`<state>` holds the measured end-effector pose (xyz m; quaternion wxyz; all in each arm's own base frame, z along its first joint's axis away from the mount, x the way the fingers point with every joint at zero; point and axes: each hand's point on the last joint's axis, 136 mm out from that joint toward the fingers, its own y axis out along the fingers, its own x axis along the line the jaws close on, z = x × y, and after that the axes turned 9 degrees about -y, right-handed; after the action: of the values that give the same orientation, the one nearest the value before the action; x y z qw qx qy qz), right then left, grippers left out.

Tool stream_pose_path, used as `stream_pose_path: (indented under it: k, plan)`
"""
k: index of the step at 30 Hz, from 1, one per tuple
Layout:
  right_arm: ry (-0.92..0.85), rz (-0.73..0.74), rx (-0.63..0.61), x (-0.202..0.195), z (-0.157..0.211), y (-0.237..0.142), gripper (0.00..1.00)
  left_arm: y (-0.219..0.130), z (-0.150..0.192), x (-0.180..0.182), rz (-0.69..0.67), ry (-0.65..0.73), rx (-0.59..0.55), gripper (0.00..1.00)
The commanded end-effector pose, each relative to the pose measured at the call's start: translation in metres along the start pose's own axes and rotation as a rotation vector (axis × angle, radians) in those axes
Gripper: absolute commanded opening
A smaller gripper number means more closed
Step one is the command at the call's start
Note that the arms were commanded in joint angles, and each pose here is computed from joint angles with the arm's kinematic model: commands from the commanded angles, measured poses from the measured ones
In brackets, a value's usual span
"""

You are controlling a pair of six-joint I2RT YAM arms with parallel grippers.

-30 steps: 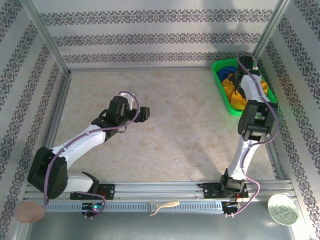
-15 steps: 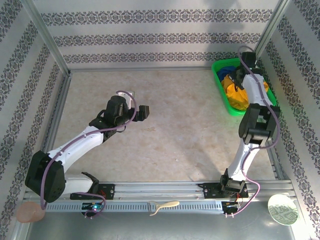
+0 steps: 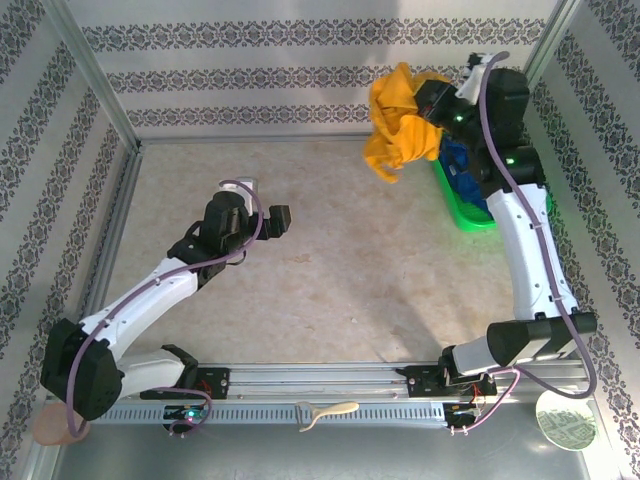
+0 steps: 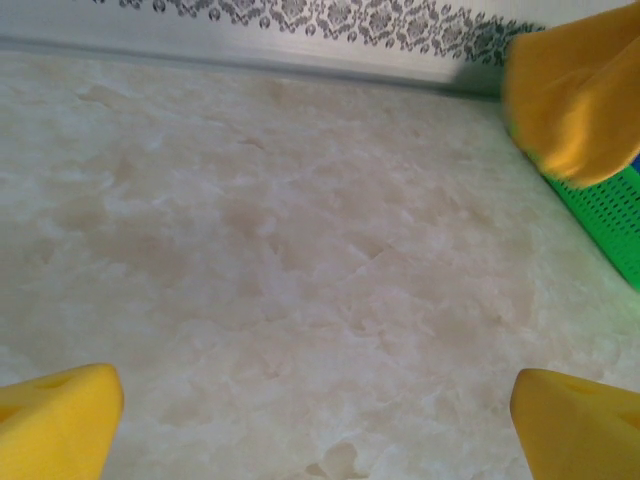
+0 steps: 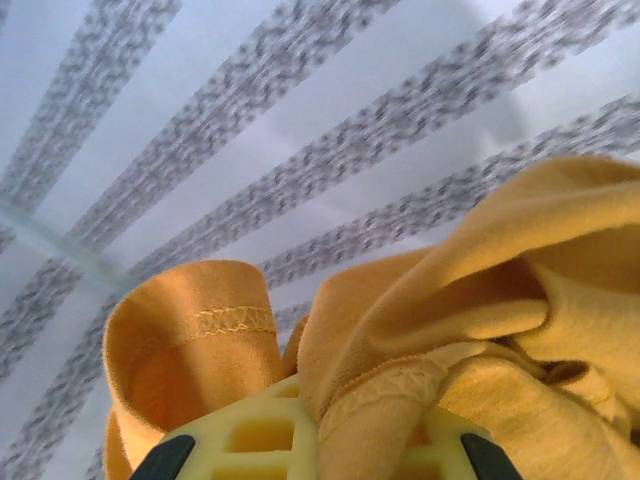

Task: Fold the inside-out t-shirt

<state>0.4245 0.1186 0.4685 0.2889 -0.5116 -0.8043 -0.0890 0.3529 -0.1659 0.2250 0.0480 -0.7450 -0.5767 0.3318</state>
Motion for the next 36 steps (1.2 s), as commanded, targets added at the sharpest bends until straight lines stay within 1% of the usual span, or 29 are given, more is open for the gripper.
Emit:
stream_pose_path:
  k: [1, 3, 4, 5, 6, 7, 8, 9, 11, 14, 16, 19, 21, 24, 26, 28, 31, 34, 36]
  plan:
    - [0.003, -0.091, 0.108, 0.017, 0.041, 0.024, 0.00, -0.017, -0.010, 0.001, -0.032, -0.021, -0.024, 0.99]
    - [0.000, -0.098, 0.162, 0.021, 0.072, 0.038, 0.00, -0.024, -0.009, 0.004, -0.040, -0.029, -0.031, 0.99]
    - [0.004, -0.097, 0.200, 0.019, 0.095, 0.047, 0.08, -0.027, -0.008, 0.006, -0.044, -0.034, -0.032, 0.99]
    - [0.001, -0.086, 0.231, 0.015, 0.115, 0.053, 0.19, -0.030, -0.008, 0.008, -0.048, -0.038, -0.035, 0.99]
    - [-0.017, -0.085, 0.262, 0.014, 0.138, 0.061, 0.35, -0.033, -0.006, 0.009, -0.048, -0.043, -0.036, 0.99]
    - [-0.034, -0.073, 0.307, 0.009, 0.161, 0.066, 0.47, -0.035, -0.004, 0.011, -0.053, -0.048, -0.033, 0.99]
    - [-0.046, -0.064, 0.347, 0.004, 0.181, 0.068, 0.51, -0.037, -0.003, 0.013, -0.056, -0.053, -0.030, 0.99]
    - [-0.068, -0.054, 0.376, -0.001, 0.196, 0.068, 0.54, -0.040, -0.001, 0.014, -0.057, -0.058, -0.025, 0.99]
    - [-0.106, -0.007, 0.397, -0.015, 0.217, 0.057, 0.56, -0.044, 0.003, 0.014, -0.052, -0.064, -0.009, 0.99]
    - [-0.158, 0.070, 0.385, -0.039, 0.231, 0.032, 0.59, -0.047, 0.010, 0.014, -0.040, -0.071, 0.015, 0.99]
    - [-0.171, 0.112, 0.391, -0.054, 0.242, 0.014, 0.59, -0.044, 0.017, 0.011, -0.021, -0.065, 0.049, 0.99]
    - [-0.140, 0.144, 0.429, -0.071, 0.264, -0.002, 0.58, -0.033, 0.028, 0.010, -0.017, -0.061, 0.094, 0.99]
    - [-0.104, 0.127, 0.462, -0.073, 0.281, -0.003, 0.59, -0.021, 0.038, 0.014, -0.038, -0.060, 0.135, 0.99]
    - [-0.082, 0.075, 0.523, -0.061, 0.304, 0.010, 0.58, 0.001, 0.051, 0.023, -0.103, -0.052, 0.199, 0.99]
    - [-0.113, 0.043, 0.569, -0.042, 0.318, 0.024, 0.58, 0.007, 0.054, 0.037, -0.194, -0.053, 0.216, 0.99]
    - [-0.164, 0.046, 0.614, -0.027, 0.331, 0.039, 0.59, 0.005, 0.051, 0.052, -0.271, -0.076, 0.191, 0.99]
    - [-0.243, 0.106, 0.679, -0.015, 0.349, 0.066, 0.60, -0.006, 0.045, 0.066, -0.325, -0.140, 0.146, 0.99]
    - [-0.304, 0.179, 0.728, -0.008, 0.368, 0.095, 0.63, -0.021, 0.039, 0.077, -0.341, -0.218, 0.087, 0.99]
    - [-0.335, 0.243, 0.750, -0.012, 0.381, 0.112, 0.64, -0.029, 0.037, 0.080, -0.331, -0.257, 0.054, 0.99]
